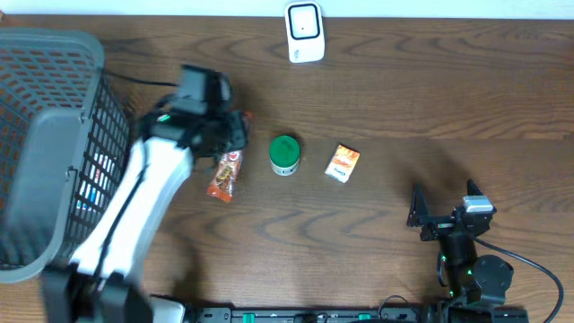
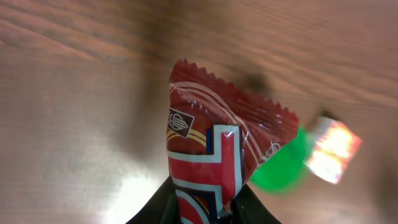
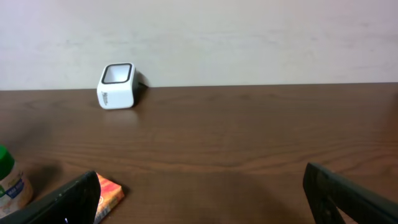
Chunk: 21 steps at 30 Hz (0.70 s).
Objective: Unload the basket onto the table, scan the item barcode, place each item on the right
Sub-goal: 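Lay the chocolate bar on the table left of the bottle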
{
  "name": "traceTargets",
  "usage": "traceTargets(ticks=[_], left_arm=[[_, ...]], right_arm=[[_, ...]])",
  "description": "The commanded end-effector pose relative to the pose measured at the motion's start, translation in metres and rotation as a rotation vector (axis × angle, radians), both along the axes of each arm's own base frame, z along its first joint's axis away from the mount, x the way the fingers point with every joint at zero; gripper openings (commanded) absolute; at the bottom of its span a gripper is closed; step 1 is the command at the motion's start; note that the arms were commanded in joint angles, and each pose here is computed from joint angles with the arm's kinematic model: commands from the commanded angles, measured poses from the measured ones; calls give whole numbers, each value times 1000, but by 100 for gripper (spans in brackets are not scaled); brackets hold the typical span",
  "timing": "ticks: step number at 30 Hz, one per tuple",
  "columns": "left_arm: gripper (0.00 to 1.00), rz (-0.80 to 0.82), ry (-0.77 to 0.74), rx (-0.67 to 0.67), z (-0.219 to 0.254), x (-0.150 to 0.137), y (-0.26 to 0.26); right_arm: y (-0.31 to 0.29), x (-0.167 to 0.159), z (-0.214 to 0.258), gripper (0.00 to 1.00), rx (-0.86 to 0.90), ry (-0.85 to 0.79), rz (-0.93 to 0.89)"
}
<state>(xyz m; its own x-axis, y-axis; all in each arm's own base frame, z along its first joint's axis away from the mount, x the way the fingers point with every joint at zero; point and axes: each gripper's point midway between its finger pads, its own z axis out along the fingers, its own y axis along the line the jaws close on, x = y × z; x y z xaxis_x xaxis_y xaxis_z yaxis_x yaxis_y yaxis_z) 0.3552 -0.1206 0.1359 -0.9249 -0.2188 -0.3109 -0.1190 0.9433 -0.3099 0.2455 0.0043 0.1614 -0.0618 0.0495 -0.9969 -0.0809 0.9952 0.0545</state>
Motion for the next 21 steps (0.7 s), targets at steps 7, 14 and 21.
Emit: traceTargets(ticks=[7, 14, 21], left_arm=[[11, 92, 283, 163, -132, 1, 6], [46, 43, 295, 181, -134, -1, 3], [87, 79, -120, 171, 54, 44, 37]], right_arm=[[2, 0, -1, 99, 9, 2, 6], [2, 0, -1, 99, 9, 2, 6], [2, 0, -1, 99, 9, 2, 6]])
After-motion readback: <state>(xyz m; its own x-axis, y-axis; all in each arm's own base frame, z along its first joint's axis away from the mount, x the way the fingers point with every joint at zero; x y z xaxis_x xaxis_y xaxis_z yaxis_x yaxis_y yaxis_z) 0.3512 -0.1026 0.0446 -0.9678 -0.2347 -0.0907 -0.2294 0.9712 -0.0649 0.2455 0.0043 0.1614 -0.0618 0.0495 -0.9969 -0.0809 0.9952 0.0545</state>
